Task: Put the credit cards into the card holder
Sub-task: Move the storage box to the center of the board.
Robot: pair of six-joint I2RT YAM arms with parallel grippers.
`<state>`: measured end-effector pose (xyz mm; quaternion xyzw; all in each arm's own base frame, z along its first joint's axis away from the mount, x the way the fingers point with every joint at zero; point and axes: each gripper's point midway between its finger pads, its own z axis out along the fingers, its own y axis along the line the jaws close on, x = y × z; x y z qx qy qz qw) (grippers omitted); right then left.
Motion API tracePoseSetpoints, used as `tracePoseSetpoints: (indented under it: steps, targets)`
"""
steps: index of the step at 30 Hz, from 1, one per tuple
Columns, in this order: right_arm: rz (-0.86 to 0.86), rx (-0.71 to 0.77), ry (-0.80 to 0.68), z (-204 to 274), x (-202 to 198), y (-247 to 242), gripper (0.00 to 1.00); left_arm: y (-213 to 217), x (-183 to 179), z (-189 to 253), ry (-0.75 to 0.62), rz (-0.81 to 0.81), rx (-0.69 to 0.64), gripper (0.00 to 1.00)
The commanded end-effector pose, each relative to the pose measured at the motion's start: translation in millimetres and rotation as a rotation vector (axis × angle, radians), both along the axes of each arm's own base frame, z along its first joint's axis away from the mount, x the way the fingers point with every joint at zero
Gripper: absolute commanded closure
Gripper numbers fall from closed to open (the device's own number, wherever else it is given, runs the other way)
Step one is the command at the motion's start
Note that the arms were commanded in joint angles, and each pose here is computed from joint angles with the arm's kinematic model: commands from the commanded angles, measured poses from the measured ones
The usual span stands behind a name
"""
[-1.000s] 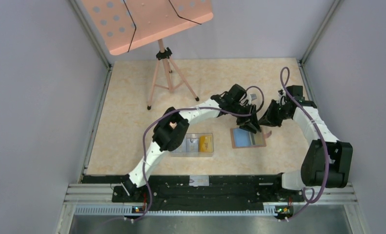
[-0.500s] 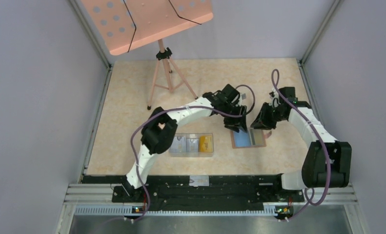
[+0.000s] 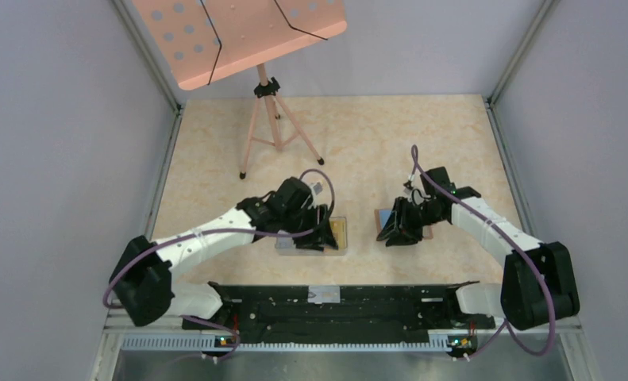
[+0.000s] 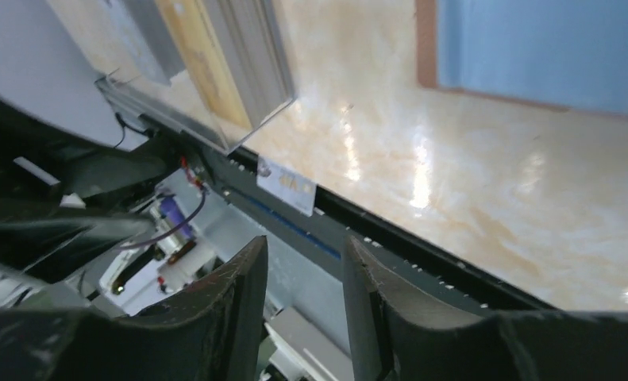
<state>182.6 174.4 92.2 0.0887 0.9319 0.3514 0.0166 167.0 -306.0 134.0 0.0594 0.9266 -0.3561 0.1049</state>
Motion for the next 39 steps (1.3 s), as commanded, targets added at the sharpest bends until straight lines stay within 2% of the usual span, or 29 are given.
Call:
tracePoseSetpoints:
  steps: [1, 7, 12, 23, 33, 36, 39]
  targets:
    - [-0.023, 0.175, 0.075, 27.6, -27.8, 27.4, 0.57, 20.6, -31.8, 0.7, 0.106, 0.119, -0.089, 0.45]
    - [-0.027, 0.250, 0.198, 15.5, -61.3, 43.8, 0.53, 44.3, -60.9, -30.0, 0.234, 0.238, -0.137, 0.43]
    - [0.014, 0.243, 0.291, -3.8, -83.0, 45.7, 0.53, 52.1, -79.1, -61.4, 0.354, 0.287, -0.149, 0.48]
    - [0.115, 0.181, 0.351, -48.5, -96.1, 57.4, 0.54, 56.4, -85.7, -105.0, 0.404, 0.269, -0.057, 0.53]
    - [0.203, 0.172, 0.403, -69.3, -106.0, 78.5, 0.54, 61.9, -84.2, -114.2, 0.395, 0.205, 0.118, 0.54]
    - [0.208, 0.158, 0.368, -65.0, -99.7, 80.1, 0.54, 66.1, -81.5, -109.5, 0.352, 0.186, 0.179, 0.52]
    - [0.214, 0.124, 0.329, -60.3, -92.3, 80.0, 0.54, 66.2, -76.8, -100.0, 0.304, 0.184, 0.180, 0.50]
